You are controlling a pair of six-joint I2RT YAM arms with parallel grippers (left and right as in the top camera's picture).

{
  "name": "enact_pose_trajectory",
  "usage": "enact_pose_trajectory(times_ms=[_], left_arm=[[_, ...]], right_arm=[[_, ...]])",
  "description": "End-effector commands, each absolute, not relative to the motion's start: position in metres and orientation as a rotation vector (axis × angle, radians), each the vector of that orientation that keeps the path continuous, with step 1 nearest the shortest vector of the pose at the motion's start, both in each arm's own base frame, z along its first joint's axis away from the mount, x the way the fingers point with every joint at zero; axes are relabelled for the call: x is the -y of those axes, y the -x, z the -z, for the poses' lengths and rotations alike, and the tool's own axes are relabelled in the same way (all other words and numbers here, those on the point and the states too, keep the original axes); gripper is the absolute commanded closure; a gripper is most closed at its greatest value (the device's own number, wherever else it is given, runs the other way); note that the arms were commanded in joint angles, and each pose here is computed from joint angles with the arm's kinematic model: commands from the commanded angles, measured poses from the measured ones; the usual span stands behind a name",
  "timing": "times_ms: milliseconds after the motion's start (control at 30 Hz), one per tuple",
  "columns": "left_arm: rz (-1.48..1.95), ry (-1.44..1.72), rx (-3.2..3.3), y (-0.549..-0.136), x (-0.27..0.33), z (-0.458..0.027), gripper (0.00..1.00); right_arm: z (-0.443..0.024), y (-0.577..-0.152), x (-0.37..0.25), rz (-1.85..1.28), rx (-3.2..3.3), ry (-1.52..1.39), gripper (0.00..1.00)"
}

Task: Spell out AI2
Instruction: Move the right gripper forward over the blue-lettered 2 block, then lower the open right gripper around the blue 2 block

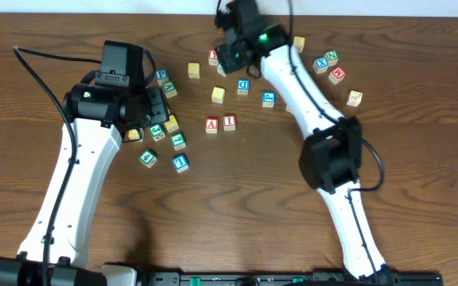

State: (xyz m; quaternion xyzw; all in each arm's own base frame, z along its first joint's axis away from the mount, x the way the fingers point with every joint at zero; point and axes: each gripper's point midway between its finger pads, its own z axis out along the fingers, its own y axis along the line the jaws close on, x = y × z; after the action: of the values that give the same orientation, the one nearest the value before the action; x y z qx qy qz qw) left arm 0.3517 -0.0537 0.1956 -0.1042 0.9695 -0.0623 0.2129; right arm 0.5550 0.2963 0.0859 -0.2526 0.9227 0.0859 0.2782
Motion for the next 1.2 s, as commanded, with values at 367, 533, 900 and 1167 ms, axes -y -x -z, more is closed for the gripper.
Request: enact_pose_trajectory(times_ms=[367, 533, 900, 1167], left_arm=[[0.171, 0.309, -2.692, -0.351, 0.052, -0.196, 0.46], [0.171, 0.309, -2.692, -0.351, 0.052, -0.196, 0.46], [0.171, 0.309, -2.692, -0.351, 0.052, -0.196, 0.46], [0.171, 0.308, -2.692, -0.351, 0.052, -0.196, 0.46]], right_arm=[[-0.055, -0.562, -0.311, -0.208, -2.427, 0.809, 0.43], [-0.05, -0.563, -0.317, -0.214, -2.407, 0.813, 0.43], [-0.032, -0.57, -0.317, -0.193, -2.389, 0.788, 0.42], [-0.023, -0.57, -0.315, -0.184, -2.391, 0.778, 0.43]])
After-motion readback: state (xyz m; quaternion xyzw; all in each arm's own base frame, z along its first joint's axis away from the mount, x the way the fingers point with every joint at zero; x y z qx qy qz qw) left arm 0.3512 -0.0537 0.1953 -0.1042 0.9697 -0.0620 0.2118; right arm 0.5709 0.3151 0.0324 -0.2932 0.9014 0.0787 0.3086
